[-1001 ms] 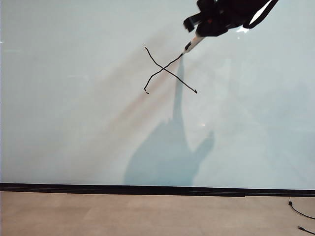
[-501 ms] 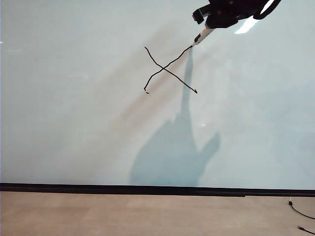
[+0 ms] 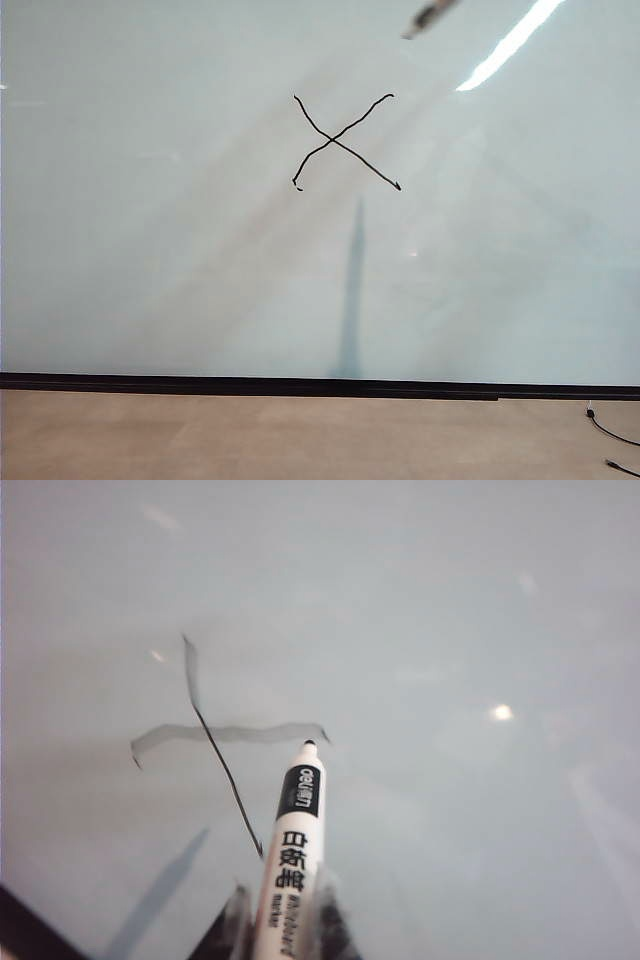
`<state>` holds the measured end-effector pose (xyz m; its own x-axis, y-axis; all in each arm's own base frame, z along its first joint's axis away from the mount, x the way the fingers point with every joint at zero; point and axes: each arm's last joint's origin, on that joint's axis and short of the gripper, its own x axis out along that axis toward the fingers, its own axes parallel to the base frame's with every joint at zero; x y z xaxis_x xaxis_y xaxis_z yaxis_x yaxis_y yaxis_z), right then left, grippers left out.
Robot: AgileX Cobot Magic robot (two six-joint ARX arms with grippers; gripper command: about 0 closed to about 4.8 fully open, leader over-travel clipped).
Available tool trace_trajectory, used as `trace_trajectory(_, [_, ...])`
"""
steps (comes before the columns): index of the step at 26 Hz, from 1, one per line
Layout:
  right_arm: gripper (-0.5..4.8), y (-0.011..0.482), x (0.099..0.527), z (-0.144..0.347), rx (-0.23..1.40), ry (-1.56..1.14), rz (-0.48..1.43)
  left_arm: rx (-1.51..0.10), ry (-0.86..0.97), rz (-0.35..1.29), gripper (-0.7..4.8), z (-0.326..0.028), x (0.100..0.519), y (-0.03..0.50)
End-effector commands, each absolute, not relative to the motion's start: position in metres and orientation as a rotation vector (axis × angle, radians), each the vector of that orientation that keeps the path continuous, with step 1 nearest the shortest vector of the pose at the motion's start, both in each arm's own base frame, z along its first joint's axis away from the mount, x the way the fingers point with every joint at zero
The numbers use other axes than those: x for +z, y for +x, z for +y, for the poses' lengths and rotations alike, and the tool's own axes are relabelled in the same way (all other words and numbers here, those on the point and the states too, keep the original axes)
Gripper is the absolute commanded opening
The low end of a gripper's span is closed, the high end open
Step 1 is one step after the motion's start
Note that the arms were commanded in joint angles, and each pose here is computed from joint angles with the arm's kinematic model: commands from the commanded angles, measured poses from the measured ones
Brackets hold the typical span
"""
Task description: Pick up the pen on the shelf to the right of the whiteboard and draw a cross mark.
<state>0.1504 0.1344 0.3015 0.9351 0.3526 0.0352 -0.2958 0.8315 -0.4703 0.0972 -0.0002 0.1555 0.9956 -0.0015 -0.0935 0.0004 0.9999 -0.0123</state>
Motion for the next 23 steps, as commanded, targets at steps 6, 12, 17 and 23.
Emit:
trace_trajectory(6, [-0.05,0.099,0.256,0.082,0.292,-0.393,-0.15,-0.005,-0.008,0.087,-0.05,0.0,0.157,0.097])
trace_trajectory(12, [-0.05,0.067,0.215,0.048,0.245,-0.307,-0.233,-0.005,-0.008,0.087,-0.05,0.0,0.157,0.097])
trace_trajectory(17, [-0.05,0.072,0.209,0.052,0.246,-0.316,-0.158,-0.004,-0.008,0.098,-0.04,0.0,0.156,0.097])
trace_trajectory(23, [-0.05,0.073,0.191,0.054,0.252,-0.245,-0.235,-0.005,-0.008,0.101,-0.05,0.0,0.155,0.097])
